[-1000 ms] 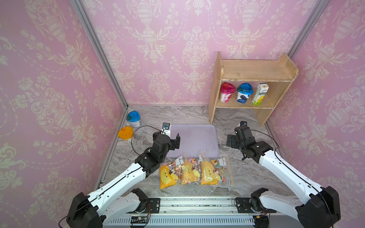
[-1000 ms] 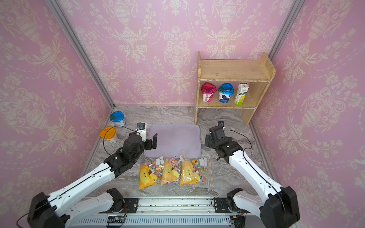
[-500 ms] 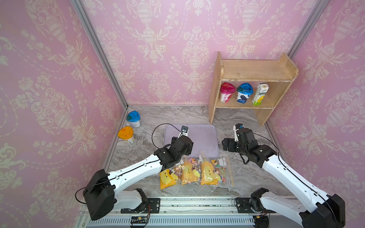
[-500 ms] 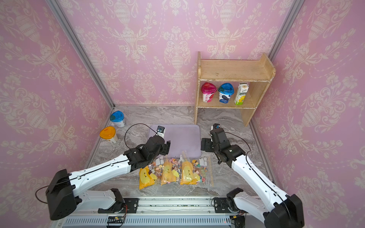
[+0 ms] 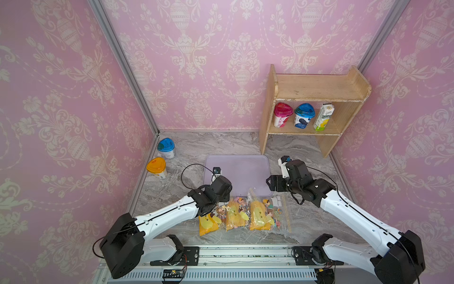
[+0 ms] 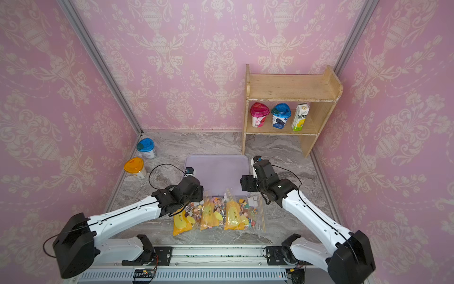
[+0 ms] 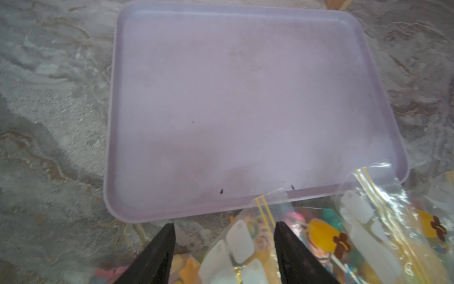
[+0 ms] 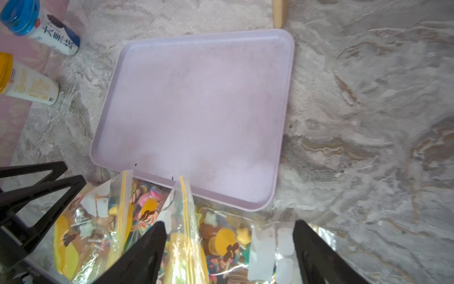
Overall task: Pour candies out of the ziploc bag
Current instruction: Adjust the ziploc bag at the center of the board.
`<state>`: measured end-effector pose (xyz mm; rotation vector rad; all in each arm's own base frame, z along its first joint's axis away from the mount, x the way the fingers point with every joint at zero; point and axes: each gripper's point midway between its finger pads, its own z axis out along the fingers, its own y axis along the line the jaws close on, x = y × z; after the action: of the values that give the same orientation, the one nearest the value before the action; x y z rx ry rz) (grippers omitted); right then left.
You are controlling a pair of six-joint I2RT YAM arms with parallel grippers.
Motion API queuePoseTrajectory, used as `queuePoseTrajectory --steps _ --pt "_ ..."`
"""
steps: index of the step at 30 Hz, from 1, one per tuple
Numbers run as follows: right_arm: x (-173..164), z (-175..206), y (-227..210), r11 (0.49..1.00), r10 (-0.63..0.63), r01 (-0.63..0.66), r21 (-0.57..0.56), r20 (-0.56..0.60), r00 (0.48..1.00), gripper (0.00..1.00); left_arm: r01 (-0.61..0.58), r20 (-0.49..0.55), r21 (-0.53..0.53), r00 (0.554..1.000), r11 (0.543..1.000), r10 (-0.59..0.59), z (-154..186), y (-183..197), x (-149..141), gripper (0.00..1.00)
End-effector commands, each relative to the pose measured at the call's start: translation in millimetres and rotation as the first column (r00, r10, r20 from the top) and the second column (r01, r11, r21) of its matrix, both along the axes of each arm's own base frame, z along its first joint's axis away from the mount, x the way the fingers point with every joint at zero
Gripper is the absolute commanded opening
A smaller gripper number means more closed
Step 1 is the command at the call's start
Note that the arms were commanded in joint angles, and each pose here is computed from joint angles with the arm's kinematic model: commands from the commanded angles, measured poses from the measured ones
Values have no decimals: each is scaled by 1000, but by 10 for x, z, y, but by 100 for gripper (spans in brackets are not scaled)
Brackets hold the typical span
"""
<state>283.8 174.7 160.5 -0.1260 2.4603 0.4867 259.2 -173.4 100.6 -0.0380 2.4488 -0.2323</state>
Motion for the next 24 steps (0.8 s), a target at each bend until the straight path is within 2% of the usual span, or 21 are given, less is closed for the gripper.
queuePoseTrajectory --steps 1,6,9,14,15,18,24 --pt "-38 75 524 982 179 -176 74 -32 983 83 -93 -88 -80 992 992 86 -128 180 -232 67" --pt "-107 -201 1198 931 352 -330 156 -148 924 70 -190 -119 -184 978 964 170 -216 379 -413 65" --pt "-98 -435 1458 920 384 -354 169 -202 901 69 -239 -138 -227 968 944 212 -307 488 -501 63" --pt "-247 -704 1783 886 460 -415 208 -267 847 66 -288 -163 -236 953 928 254 -427 635 -642 63" --pt "-190 -595 1892 877 472 -427 219 -237 849 64 -298 -163 -245 951 923 264 -442 659 -658 63" --pt "-213 -648 1977 873 482 -434 222 -250 840 57 -329 -170 -283 942 901 291 -528 710 -695 62" --pt "-264 -620 2044 859 504 -448 247 -255 825 16 -356 -185 -346 933 868 309 -637 699 -660 55"
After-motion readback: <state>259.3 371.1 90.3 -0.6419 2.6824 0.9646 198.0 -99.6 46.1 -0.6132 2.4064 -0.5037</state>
